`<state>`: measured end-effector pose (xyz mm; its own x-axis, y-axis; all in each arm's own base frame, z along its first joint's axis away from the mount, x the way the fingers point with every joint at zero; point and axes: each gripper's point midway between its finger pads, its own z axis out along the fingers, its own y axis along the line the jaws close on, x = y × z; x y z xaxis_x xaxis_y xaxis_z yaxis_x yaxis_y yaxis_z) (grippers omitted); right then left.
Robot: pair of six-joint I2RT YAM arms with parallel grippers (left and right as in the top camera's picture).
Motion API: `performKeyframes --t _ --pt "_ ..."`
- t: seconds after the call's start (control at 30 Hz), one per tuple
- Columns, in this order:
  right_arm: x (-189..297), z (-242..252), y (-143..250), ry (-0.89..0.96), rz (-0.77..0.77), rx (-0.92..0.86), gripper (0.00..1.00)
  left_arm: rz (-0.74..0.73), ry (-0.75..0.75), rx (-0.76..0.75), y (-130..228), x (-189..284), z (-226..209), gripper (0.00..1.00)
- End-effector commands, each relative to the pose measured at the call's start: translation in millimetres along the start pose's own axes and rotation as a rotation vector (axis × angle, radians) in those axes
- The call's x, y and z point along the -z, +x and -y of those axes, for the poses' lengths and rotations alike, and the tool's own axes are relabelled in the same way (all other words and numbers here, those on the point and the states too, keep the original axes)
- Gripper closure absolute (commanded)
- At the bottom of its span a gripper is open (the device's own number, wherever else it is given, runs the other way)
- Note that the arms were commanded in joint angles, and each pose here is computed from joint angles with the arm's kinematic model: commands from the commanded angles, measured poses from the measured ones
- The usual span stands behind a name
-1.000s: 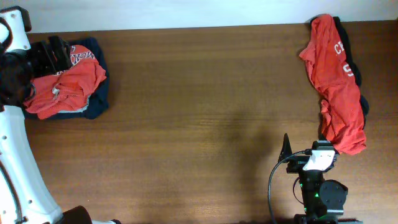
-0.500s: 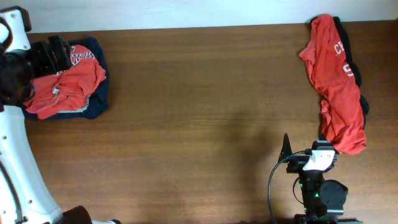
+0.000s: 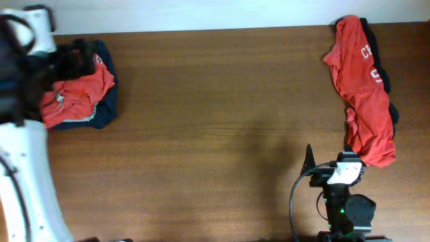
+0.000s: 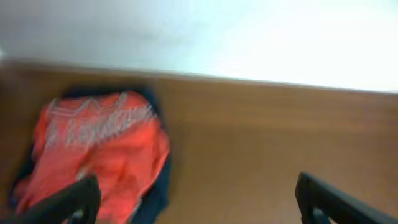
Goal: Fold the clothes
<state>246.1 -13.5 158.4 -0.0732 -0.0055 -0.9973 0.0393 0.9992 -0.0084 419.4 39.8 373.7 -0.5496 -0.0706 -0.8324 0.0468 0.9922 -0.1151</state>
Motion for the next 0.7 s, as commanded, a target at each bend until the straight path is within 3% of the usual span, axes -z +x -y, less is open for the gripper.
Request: performKeyframes --t 0.0,0.27,0.67 --pt "0 0 2 0.002 -0.002 0.008 0.01 0.094 0.103 -0.111 -1 9 48 0.01" --pt "0 0 2 0.002 -0.002 0.008 0.02 0.232 0.217 -0.204 50 4 98 0.01" --pt "0 0 2 0.002 -0.001 0.008 0.02 0.587 0.202 -0.260 156 25 92 0.01"
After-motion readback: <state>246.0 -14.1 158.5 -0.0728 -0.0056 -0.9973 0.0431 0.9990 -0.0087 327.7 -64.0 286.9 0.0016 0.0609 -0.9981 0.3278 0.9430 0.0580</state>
